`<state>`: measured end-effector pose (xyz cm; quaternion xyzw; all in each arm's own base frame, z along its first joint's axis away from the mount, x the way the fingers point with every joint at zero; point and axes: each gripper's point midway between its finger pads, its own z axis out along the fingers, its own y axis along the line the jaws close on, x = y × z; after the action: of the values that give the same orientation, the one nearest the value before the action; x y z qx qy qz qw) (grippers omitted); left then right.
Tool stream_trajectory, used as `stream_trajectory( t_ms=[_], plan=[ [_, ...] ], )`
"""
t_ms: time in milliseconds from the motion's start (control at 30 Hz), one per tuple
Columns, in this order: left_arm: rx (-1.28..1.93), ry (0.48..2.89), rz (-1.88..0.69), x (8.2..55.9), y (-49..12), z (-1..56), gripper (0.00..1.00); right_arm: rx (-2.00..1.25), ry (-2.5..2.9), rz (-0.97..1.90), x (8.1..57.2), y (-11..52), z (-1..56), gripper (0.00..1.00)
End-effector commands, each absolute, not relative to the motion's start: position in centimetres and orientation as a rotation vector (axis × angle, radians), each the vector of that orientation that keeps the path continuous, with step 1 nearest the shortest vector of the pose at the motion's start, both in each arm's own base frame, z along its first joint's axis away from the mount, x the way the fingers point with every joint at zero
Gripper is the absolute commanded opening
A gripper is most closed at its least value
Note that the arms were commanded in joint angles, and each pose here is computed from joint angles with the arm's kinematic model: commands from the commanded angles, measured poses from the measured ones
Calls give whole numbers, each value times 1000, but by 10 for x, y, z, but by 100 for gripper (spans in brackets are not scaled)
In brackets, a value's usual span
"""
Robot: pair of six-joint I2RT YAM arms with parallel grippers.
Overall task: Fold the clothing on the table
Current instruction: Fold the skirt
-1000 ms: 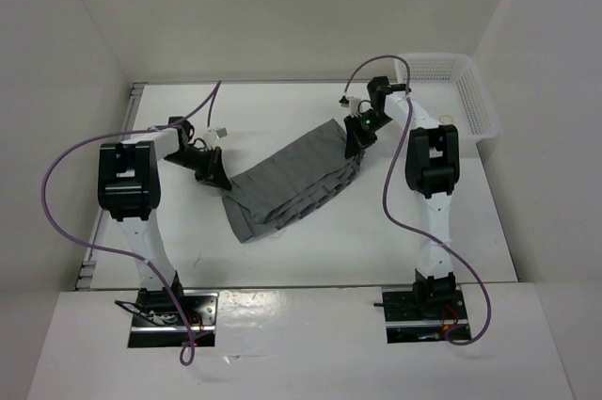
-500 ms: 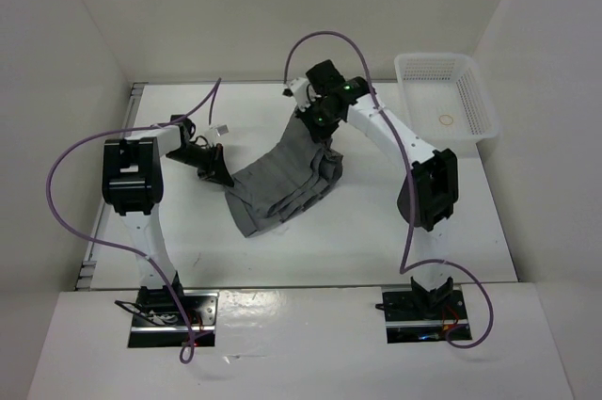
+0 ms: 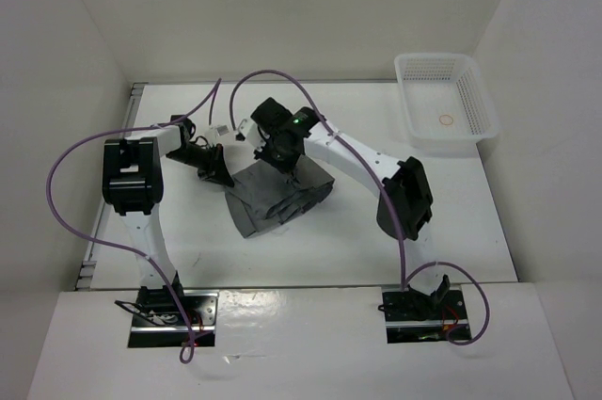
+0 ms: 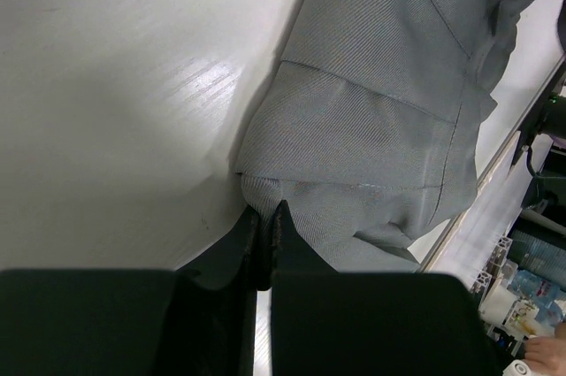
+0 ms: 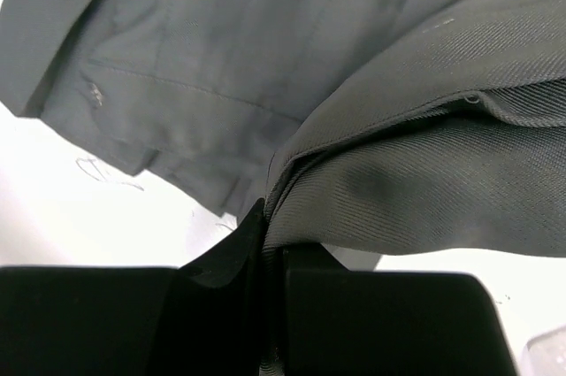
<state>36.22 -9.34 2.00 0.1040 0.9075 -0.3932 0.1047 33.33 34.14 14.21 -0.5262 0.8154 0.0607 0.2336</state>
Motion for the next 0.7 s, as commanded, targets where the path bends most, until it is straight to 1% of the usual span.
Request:
stream_trajectory(
  t_ms=[0, 267, 400, 667],
  plan=[
    [318, 2677, -1166, 360, -96, 21, 0, -1468, 2187, 161, 334, 360, 151, 0],
    [319, 2676, -1166, 357, -96, 21, 0, -1550, 2168, 171, 320, 388, 143, 0],
    [324, 2667, -1160, 358, -96, 24, 0, -1605, 2161, 213, 304, 401, 137, 0],
    [324, 2667, -1160, 358, -96, 24, 0, -1680, 2176, 249, 284, 409, 124, 0]
  ],
)
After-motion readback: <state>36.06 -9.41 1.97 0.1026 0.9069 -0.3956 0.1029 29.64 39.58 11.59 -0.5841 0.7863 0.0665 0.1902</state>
